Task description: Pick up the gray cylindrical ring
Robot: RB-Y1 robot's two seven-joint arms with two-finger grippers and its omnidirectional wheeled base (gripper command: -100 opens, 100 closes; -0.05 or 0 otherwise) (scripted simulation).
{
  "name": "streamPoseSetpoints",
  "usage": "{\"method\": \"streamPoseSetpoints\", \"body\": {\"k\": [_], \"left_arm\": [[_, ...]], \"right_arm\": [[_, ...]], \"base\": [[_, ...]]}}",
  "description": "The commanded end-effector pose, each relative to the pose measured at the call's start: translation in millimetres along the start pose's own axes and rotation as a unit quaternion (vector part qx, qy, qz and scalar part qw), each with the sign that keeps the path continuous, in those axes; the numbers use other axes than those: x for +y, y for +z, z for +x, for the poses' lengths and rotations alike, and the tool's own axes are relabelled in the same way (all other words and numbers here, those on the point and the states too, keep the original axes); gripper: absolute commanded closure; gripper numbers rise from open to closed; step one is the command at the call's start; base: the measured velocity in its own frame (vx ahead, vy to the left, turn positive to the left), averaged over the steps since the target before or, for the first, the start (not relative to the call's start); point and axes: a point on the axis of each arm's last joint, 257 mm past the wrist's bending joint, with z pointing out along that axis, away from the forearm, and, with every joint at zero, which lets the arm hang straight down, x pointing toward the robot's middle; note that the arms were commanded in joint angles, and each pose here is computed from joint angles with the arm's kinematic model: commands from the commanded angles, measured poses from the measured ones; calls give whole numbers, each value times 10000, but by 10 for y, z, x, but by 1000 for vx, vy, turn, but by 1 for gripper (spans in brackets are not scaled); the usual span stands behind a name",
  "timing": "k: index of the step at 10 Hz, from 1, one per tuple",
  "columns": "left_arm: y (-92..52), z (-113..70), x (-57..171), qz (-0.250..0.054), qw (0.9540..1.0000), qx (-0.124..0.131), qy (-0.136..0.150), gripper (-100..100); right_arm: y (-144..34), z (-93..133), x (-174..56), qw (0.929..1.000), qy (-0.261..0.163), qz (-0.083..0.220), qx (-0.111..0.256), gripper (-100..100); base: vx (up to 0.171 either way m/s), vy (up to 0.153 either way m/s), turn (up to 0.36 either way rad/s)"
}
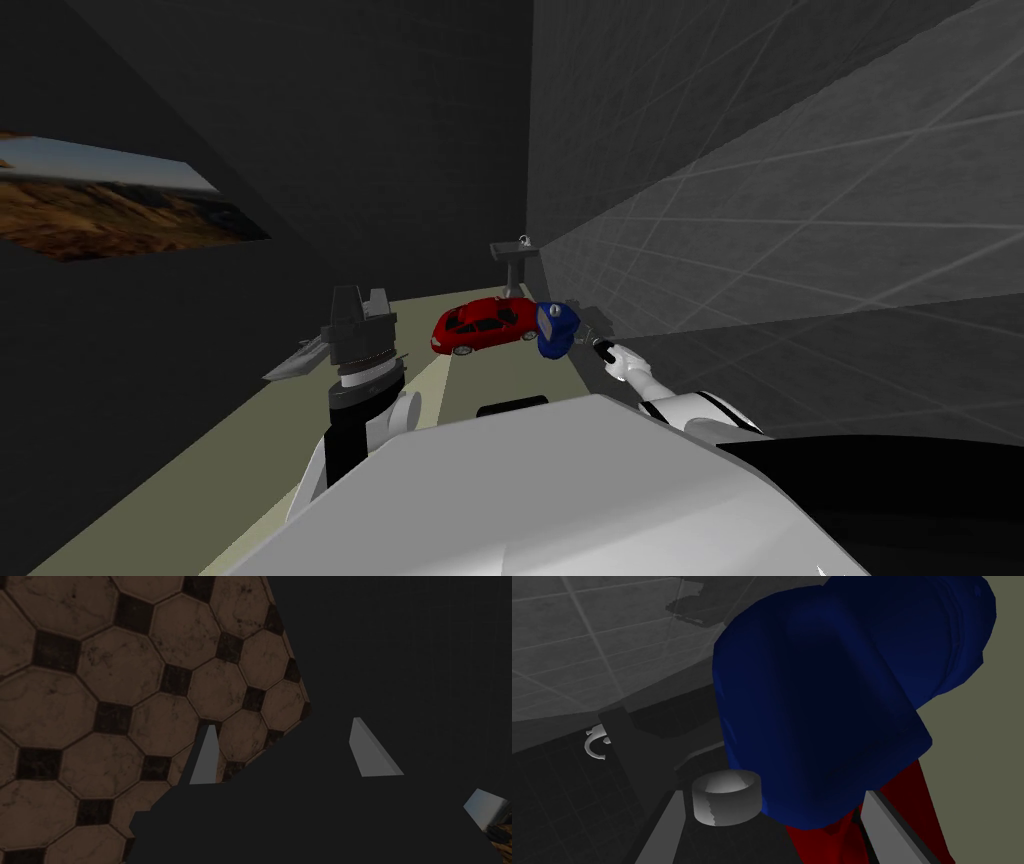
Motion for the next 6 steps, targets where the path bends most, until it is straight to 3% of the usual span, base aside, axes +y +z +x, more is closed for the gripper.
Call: {"method": "streamPoseSetpoints", "body": {"k": [1,3,6], "left_arm": [[0,0,0,0,10000,0,0,0],[0,0,0,0,10000,0,0,0],[0,0,0,0,10000,0,1,0]], "right_arm": [[-18,89,-71,9987,-503,-39,-18,-100],[-47,165,-158,9940,-1089,-96,-102,-100],[-96,208,-258,9805,-1925,-212,-346,-100]], "base": [[-32,-23,141],[2,-20,166],[50,-38,176]]}}
